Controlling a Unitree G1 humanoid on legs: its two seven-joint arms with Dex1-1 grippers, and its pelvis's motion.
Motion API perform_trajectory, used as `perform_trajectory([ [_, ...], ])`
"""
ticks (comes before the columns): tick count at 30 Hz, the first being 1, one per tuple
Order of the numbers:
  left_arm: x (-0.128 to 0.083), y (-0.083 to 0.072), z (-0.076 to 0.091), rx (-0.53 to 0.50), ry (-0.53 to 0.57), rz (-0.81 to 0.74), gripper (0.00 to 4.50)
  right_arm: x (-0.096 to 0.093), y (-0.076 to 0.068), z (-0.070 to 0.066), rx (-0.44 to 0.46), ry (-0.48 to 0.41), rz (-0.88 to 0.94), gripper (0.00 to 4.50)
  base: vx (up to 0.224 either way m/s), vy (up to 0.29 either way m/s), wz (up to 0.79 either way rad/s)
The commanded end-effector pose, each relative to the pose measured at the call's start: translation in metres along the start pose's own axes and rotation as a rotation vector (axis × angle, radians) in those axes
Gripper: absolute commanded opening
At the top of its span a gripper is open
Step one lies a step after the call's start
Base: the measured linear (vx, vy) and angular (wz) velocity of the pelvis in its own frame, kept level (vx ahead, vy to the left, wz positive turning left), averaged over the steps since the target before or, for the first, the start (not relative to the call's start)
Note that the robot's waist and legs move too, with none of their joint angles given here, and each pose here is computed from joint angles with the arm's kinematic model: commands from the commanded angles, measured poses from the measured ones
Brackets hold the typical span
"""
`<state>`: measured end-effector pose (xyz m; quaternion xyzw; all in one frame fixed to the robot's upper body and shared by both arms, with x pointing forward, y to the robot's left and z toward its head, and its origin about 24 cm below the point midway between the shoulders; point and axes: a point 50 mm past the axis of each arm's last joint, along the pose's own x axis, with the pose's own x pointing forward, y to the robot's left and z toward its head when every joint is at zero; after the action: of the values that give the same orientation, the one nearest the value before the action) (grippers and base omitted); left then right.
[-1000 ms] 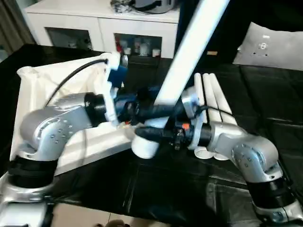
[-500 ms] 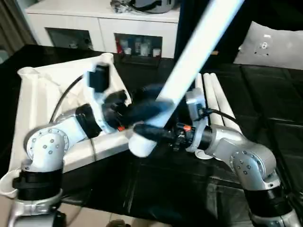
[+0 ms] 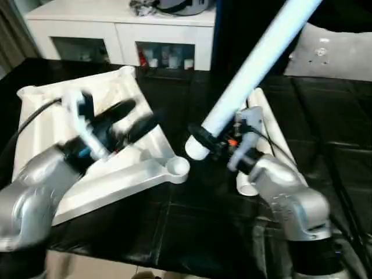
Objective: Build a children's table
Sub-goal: Pick table leg, then insert table leg to table base
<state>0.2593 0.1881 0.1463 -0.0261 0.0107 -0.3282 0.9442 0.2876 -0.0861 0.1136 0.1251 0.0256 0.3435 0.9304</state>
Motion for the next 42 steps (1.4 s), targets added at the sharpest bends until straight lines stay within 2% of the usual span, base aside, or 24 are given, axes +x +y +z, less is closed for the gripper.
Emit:
perform_trajectory([
  [1, 0.002, -0.005, -0.007, 0.06, 0.041, 0.007, 4.5, 0.0, -0.002, 0.003, -0.035, -0.028, -0.039, 1.92, 0.0, 0.0, 0.0],
  [2, -0.001, -0.007, -0.023, 0.128, 0.117, 0.033, 4.5, 0.002, -0.003, 0.006, -0.096, -0.061, -0.078, 1.92, 0.0, 0.0, 0.0],
  [3, -0.005, -0.013, -0.036, 0.172, 0.2, 0.004, 4.5, 0.001, 0.0, 0.008, -0.054, -0.081, -0.061, 1.92, 0.0, 0.0, 0.0],
  [5, -0.006, -0.017, -0.042, 0.174, 0.218, -0.013, 4.5, 0.001, 0.001, 0.01, -0.063, -0.123, -0.067, 1.92, 0.0, 0.0, 0.0],
  [6, -0.007, -0.017, -0.045, 0.161, 0.217, -0.012, 4.5, 0.0, 0.001, 0.011, -0.103, -0.158, -0.077, 1.92, 0.0, 0.0, 0.0],
  [8, -0.009, -0.016, -0.049, 0.168, 0.228, -0.008, 4.5, 0.0, 0.001, 0.01, -0.169, -0.169, -0.102, 1.92, 0.0, 0.0, 0.0],
  [9, -0.013, -0.02, -0.055, 0.198, 0.278, -0.05, 4.5, -0.004, 0.002, 0.003, -0.102, -0.083, -0.113, 1.92, 0.0, 0.0, 0.0],
  [15, -0.015, -0.019, -0.062, 0.268, 0.349, -0.145, 4.01, -0.014, 0.003, -0.006, -0.073, 0.007, 0.036, 1.92, 0.0, 0.0, 0.0],
  [19, -0.021, -0.015, -0.072, 0.302, 0.462, -0.204, 3.64, -0.014, 0.005, -0.01, -0.089, 0.054, 0.113, 1.92, 0.0, 0.0, 0.0],
  [24, -0.019, -0.005, -0.077, 0.279, 0.509, -0.187, 3.27, -0.016, 0.008, -0.014, -0.09, 0.121, 0.164, 1.92, 0.0, 0.0, 0.0],
  [26, -0.019, -0.003, -0.078, 0.269, 0.519, -0.186, 3.21, -0.016, 0.008, -0.015, -0.088, 0.132, 0.173, 1.92, 0.0, 0.0, 0.0],
  [28, -0.019, 0.001, -0.081, 0.275, 0.539, -0.193, 2.92, -0.016, 0.008, -0.017, -0.096, 0.147, 0.182, 1.92, 0.0, 0.0, 0.0],
  [31, -0.016, 0.007, -0.084, 0.248, 0.545, -0.189, 2.84, -0.016, 0.006, -0.016, -0.12, 0.154, 0.188, 1.92, 0.0, 0.0, 0.0],
  [35, -0.013, 0.01, -0.083, 0.189, 0.545, -0.207, 2.45, -0.017, 0.004, -0.015, -0.143, 0.161, 0.186, 1.92, 0.0, 0.0, 0.0],
  [38, -0.012, 0.011, -0.083, 0.185, 0.551, -0.209, 2.06, -0.017, 0.002, -0.015, -0.146, 0.164, 0.181, 1.92, 0.0, 0.0, 0.0],
  [40, -0.01, 0.012, -0.083, 0.187, 0.549, -0.221, 2.01, -0.019, 0.002, -0.015, -0.146, 0.171, 0.182, 1.92, 0.0, 0.0, 0.0],
  [42, -0.01, 0.012, -0.084, 0.19, 0.553, -0.233, 1.7, -0.019, 0.002, -0.016, -0.147, 0.175, 0.185, 1.92, 0.0, 0.0, 0.0],
])
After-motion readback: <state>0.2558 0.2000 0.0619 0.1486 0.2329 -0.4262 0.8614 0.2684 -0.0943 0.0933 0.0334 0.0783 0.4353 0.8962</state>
